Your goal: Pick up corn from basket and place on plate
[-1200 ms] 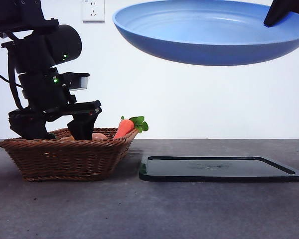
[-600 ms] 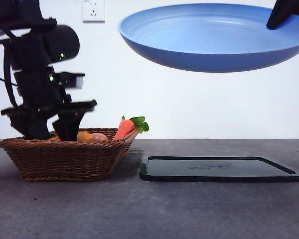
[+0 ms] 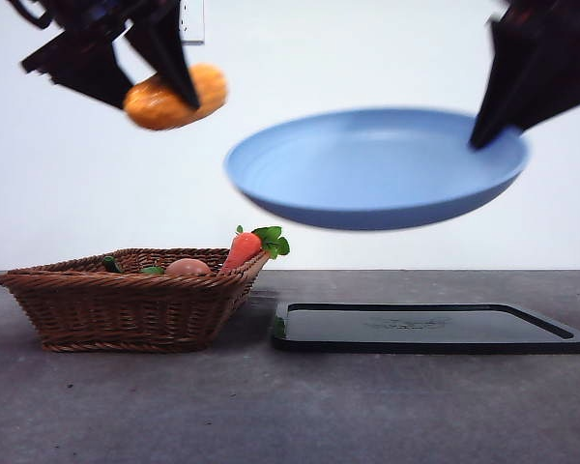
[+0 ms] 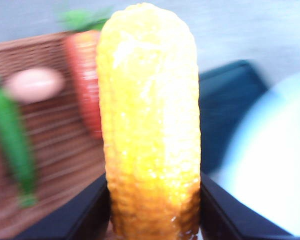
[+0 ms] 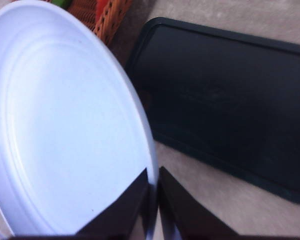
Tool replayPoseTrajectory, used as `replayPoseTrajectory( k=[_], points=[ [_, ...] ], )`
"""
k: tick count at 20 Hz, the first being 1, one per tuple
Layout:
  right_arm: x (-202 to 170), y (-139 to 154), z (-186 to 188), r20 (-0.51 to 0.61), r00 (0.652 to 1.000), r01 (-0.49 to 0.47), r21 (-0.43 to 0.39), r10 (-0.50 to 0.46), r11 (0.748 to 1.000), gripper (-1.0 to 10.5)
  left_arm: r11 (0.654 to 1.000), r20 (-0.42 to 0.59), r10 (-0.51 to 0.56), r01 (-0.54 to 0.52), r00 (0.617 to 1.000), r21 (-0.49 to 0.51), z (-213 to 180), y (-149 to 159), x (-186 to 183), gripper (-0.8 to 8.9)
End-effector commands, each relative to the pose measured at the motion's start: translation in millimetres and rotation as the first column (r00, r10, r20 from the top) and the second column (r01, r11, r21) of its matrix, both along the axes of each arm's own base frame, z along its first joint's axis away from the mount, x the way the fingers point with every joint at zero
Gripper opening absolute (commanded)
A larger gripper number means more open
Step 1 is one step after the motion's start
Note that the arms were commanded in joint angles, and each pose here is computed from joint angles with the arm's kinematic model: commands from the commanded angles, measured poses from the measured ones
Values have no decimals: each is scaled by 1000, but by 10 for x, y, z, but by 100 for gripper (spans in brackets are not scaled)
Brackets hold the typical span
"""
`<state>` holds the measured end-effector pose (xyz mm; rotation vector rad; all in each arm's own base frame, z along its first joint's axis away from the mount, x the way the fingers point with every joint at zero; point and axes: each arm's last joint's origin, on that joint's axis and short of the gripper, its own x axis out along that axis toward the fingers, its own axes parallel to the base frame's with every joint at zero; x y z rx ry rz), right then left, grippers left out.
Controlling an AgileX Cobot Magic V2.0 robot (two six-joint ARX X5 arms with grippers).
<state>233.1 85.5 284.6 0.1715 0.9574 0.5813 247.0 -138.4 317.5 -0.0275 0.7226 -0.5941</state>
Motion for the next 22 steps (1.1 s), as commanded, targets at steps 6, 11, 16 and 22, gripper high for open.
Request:
replayPoseTrajectory(
  k=[6, 11, 16, 22],
  points=[
    [393, 175, -239, -83, 996, 25, 155, -12, 988, 4, 974, -52, -218, 220, 975, 45, -258, -566, -55, 180],
    [387, 175, -240, -93, 996, 20, 164, -4, 986, 4, 957, -95, -268, 277, 959, 90, -496, -755, -3, 182],
    [384, 174, -242, -97, 995, 20, 163, -4, 986, 4, 952, -113, -276, 287, 955, 102, -573, -804, 14, 265],
    [382, 175, -248, -105, 994, 23, 163, -6, 986, 4, 947, -99, -289, 300, 952, 115, -574, -809, 16, 329]
  ],
)
